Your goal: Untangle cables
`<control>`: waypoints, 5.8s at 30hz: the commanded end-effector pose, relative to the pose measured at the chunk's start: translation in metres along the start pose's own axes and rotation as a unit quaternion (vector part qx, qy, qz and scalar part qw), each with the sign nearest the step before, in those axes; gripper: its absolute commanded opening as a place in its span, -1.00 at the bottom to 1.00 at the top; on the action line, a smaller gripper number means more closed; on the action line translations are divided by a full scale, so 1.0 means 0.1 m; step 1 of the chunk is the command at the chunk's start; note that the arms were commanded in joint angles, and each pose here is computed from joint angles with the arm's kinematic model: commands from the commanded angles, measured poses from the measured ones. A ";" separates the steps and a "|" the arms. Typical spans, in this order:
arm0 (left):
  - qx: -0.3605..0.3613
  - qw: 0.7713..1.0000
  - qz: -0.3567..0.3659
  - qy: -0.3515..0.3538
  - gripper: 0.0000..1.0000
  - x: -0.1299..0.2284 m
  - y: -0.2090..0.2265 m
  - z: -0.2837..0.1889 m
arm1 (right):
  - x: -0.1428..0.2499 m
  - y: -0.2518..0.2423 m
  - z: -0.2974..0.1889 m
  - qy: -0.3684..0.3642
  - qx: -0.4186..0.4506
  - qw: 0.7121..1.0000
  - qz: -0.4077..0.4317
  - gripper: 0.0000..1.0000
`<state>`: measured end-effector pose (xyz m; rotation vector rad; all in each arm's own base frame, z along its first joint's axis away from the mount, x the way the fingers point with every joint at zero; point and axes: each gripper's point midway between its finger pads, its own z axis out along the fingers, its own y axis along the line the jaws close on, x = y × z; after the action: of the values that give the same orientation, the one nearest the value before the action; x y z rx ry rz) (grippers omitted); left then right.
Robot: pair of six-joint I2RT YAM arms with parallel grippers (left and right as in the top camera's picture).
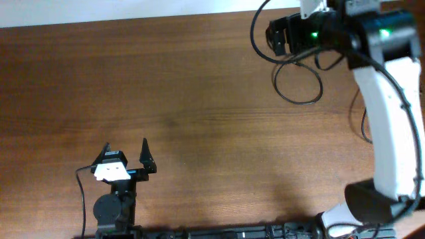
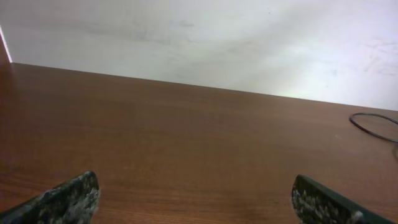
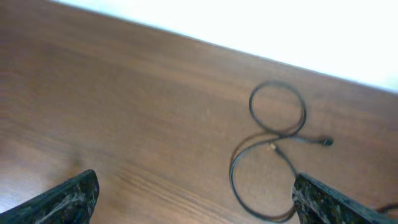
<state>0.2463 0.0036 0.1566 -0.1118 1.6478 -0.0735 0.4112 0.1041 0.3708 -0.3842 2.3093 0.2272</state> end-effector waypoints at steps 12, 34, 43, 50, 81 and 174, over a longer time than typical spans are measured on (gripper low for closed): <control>-0.007 1.000 -0.001 -0.001 0.98 0.00 0.03 0.00 | 0.94 0.01 0.49 -0.058 0.021 0.998 -0.010 0.98; -0.007 1.000 -0.001 -0.001 0.98 0.00 0.03 0.00 | 2.81 0.00 1.11 -0.100 0.037 0.994 -0.017 0.98; -0.007 1.000 -0.001 -0.001 0.98 0.00 0.03 0.00 | 2.99 0.04 0.94 -0.177 0.040 0.983 -0.024 0.98; -0.007 1.000 -0.001 -0.001 0.98 0.00 0.03 0.00 | 3.02 0.03 0.81 -0.217 0.052 0.974 -0.026 0.98; -0.007 1.000 -0.001 -0.001 0.98 0.00 0.03 0.00 | 2.76 0.07 0.18 -0.339 0.064 0.938 -0.035 0.98; -0.007 1.000 -0.001 -0.001 0.98 0.00 0.03 0.00 | 2.82 -0.34 0.13 -0.329 0.152 0.932 0.004 0.98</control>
<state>0.2462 0.0036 0.1573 -0.1117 1.6448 -0.0737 0.2454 0.0224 0.1578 -0.1355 1.6405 0.0039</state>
